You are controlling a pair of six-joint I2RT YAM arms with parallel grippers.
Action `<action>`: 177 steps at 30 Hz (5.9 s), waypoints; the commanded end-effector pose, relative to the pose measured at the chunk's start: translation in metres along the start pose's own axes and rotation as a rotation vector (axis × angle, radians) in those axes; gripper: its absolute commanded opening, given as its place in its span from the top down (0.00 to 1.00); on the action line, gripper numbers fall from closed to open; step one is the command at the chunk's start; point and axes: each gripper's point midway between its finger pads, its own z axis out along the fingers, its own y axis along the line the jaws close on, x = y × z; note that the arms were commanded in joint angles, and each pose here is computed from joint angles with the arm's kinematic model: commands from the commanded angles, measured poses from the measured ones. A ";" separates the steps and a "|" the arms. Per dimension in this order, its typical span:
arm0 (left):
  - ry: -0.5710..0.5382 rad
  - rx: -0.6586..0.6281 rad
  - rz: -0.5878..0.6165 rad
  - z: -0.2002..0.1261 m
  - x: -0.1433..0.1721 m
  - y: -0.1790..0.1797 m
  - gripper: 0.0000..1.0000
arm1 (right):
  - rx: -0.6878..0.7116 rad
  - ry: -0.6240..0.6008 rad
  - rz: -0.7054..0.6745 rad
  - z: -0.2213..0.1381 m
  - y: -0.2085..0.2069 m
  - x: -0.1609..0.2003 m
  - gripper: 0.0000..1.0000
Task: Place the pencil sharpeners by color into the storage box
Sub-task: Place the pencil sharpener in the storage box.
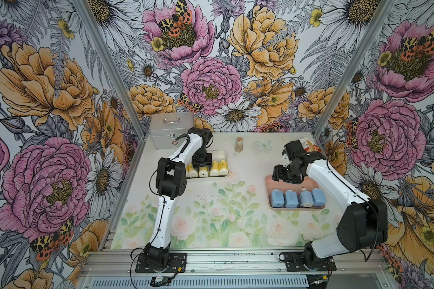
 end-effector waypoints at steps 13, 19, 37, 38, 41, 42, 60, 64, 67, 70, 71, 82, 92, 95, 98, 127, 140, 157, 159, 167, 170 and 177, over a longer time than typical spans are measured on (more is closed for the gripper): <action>-0.042 0.016 0.018 -0.008 -0.007 -0.007 0.39 | -0.018 -0.013 0.000 -0.001 0.003 -0.002 0.33; -0.049 0.016 0.011 -0.011 -0.007 -0.006 0.38 | -0.019 -0.013 0.000 -0.001 0.003 -0.002 0.33; -0.092 0.014 -0.005 -0.025 -0.009 -0.008 0.38 | -0.020 -0.014 -0.001 -0.001 0.004 -0.003 0.33; -0.095 0.014 -0.006 -0.026 -0.009 -0.008 0.38 | -0.021 -0.016 -0.001 -0.001 0.004 -0.003 0.33; -0.103 0.012 -0.005 -0.029 -0.008 -0.010 0.38 | -0.022 -0.014 -0.002 -0.001 0.005 -0.003 0.33; -0.107 0.013 -0.005 -0.031 -0.007 -0.010 0.38 | -0.022 -0.015 -0.002 -0.001 0.004 -0.003 0.33; -0.098 0.005 -0.003 -0.028 -0.003 -0.011 0.54 | -0.029 -0.017 -0.002 -0.003 0.006 -0.004 0.33; -0.100 0.005 -0.002 -0.028 -0.004 -0.012 0.67 | -0.030 -0.017 -0.003 -0.002 0.006 -0.003 0.33; -0.102 0.004 -0.002 -0.029 -0.003 -0.011 0.76 | -0.032 -0.018 -0.002 -0.003 0.006 -0.004 0.33; -0.101 0.005 -0.001 -0.029 -0.003 -0.011 0.81 | -0.033 -0.019 -0.002 -0.003 0.007 -0.004 0.33; -0.102 0.005 -0.001 -0.029 -0.003 -0.011 0.81 | -0.035 -0.018 -0.002 -0.003 0.007 -0.003 0.33; -0.117 -0.010 -0.006 -0.035 0.000 -0.008 0.45 | -0.041 -0.018 -0.017 -0.004 0.012 -0.002 0.33; -0.133 -0.022 -0.009 -0.041 0.002 -0.005 0.37 | -0.052 -0.021 -0.028 -0.005 0.017 -0.002 0.33; -0.135 -0.022 -0.009 -0.041 0.001 -0.005 0.37 | -0.096 -0.026 -0.069 -0.008 0.032 -0.001 0.33; -0.133 -0.018 -0.008 -0.040 0.000 -0.006 0.37 | -0.145 -0.060 -0.142 -0.014 0.058 0.000 0.33; -0.134 0.012 -0.003 -0.034 0.003 -0.015 0.89 | -0.318 -0.214 -0.297 0.005 0.171 0.008 0.36; -0.190 0.038 -0.018 -0.021 0.015 -0.014 0.80 | -0.338 -0.217 -0.307 0.001 0.178 0.004 0.35; -0.178 0.047 -0.040 0.009 0.032 -0.013 0.75 | -0.347 -0.214 -0.307 0.000 0.179 0.004 0.35; -0.179 0.047 -0.040 0.010 0.032 -0.014 0.74 | -0.344 -0.210 -0.305 0.002 0.178 0.005 0.35; -0.188 0.050 -0.042 0.007 0.034 -0.018 0.61 | -0.343 -0.205 -0.305 0.003 0.178 0.006 0.35; -0.200 0.046 -0.044 0.004 0.032 -0.018 0.58 | -0.342 -0.203 -0.307 0.004 0.178 0.007 0.35; -0.211 0.049 -0.049 0.000 0.032 -0.020 0.55 | -0.337 -0.199 -0.309 0.007 0.177 0.008 0.35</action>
